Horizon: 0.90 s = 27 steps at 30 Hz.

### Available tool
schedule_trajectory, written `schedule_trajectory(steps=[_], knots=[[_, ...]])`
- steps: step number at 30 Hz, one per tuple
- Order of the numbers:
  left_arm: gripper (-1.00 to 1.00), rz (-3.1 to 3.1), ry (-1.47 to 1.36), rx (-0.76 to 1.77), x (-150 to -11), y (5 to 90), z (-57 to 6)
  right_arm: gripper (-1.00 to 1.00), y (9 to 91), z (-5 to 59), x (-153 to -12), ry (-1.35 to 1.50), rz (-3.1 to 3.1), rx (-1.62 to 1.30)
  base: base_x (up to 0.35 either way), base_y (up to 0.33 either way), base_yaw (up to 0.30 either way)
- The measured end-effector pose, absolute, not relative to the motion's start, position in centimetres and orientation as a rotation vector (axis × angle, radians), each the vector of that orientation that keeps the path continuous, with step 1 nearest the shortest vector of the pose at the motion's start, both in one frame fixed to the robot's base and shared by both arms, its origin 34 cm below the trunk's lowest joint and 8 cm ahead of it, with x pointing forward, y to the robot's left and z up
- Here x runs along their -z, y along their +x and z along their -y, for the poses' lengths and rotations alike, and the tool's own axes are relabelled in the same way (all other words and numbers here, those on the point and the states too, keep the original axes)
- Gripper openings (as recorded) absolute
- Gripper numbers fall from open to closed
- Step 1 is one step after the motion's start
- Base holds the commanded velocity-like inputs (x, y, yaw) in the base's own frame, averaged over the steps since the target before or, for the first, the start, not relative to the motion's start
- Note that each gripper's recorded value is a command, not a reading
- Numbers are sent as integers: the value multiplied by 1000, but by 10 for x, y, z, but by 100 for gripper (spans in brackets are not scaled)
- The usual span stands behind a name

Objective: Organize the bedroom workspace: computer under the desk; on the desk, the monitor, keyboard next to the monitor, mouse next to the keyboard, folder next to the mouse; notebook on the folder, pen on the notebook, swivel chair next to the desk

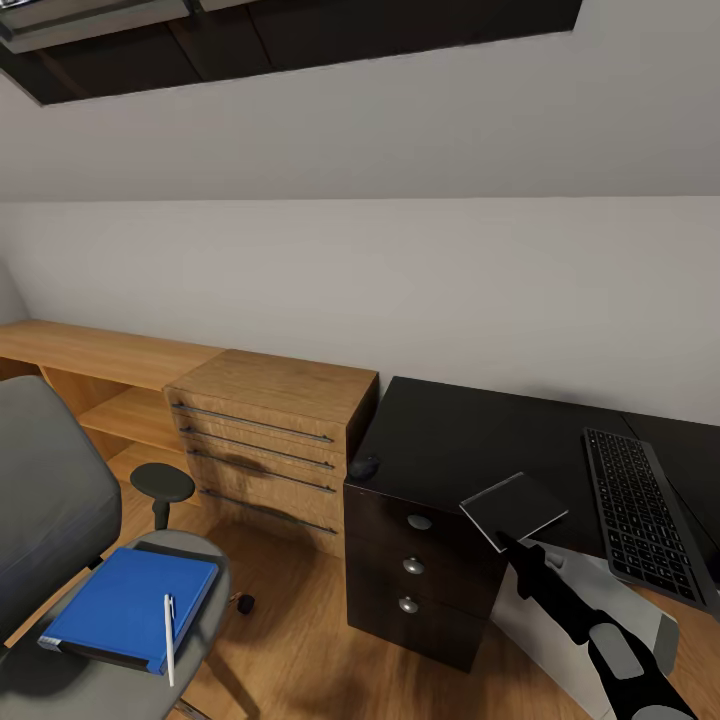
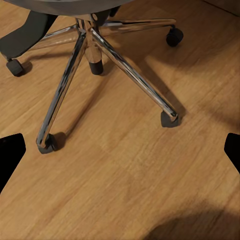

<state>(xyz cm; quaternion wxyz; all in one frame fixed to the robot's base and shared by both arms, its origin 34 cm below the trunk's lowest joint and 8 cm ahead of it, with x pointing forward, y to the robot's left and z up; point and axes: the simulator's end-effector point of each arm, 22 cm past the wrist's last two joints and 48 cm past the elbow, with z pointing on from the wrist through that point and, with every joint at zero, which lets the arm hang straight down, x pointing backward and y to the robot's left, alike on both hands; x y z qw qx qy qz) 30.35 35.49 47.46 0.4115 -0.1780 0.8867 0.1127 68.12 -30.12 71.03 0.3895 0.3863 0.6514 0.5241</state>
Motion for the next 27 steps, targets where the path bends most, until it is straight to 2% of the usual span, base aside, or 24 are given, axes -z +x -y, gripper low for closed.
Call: schedule_trajectory(steps=[27], knots=[[100,-2231,-448,-286,-475,303,-356,-100,681,300,-713,967,-1651,-1346,0,0,0]])
